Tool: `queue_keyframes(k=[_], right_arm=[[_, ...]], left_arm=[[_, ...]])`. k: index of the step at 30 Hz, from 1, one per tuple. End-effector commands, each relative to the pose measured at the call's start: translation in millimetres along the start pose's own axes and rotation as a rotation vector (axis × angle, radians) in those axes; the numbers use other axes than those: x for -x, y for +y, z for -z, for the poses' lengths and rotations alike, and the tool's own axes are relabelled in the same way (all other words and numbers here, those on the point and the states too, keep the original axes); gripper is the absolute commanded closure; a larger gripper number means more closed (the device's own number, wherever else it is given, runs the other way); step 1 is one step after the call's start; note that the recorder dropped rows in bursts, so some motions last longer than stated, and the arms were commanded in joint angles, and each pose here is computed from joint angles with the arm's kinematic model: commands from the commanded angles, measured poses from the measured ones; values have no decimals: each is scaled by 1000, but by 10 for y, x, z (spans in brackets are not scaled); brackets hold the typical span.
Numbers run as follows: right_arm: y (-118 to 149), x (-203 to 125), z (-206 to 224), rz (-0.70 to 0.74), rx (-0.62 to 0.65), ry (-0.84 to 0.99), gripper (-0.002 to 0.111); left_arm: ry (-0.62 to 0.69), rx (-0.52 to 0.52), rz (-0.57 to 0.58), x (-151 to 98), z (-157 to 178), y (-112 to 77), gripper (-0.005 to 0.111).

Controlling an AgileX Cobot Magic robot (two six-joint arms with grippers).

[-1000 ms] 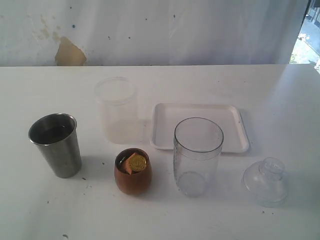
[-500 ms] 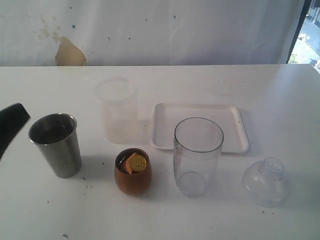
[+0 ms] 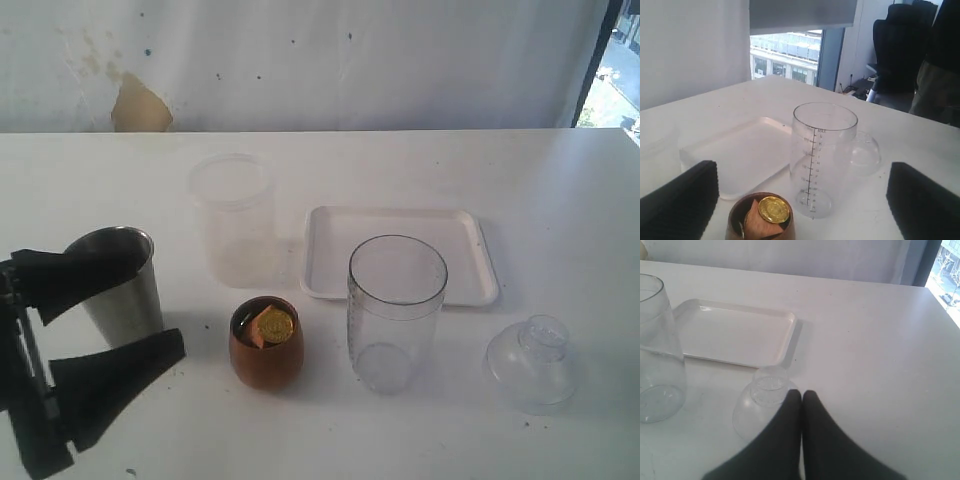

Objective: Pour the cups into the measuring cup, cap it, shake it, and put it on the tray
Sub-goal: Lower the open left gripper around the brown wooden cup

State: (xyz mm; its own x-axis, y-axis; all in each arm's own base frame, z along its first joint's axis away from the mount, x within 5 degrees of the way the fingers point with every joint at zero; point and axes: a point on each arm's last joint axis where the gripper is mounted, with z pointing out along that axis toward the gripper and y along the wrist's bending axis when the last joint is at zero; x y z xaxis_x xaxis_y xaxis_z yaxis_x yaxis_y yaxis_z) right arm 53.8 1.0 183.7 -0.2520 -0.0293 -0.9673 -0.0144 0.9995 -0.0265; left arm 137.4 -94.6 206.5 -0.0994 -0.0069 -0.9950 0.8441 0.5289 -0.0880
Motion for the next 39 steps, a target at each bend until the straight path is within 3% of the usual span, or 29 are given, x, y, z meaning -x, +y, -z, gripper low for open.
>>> queue_keyframes(k=[1,6,11,14,22,39], right_arm=[[-1,-9,0,-5,-2,-6,108],[-1,-9,0,-3,-3,-6,108],[-1,-9,0,-3,-3,-6,108],[-1,-9,0,-3,-3,-6,108],[-1,-9,0,-5,-2,-6,108],[-1,-9,0,-5,-2,-6,108]], left_arm=[[-2,74,17,-81,-135,68,20],[27,73,-4,-153,-196,95,19],[52,47,-3,-158,-288,147,2],[66,1,-28,-149,-357,163,1],[147,-99,35,-324,-546,86,2],[262,-37,-15,-661,-813,291,2]])
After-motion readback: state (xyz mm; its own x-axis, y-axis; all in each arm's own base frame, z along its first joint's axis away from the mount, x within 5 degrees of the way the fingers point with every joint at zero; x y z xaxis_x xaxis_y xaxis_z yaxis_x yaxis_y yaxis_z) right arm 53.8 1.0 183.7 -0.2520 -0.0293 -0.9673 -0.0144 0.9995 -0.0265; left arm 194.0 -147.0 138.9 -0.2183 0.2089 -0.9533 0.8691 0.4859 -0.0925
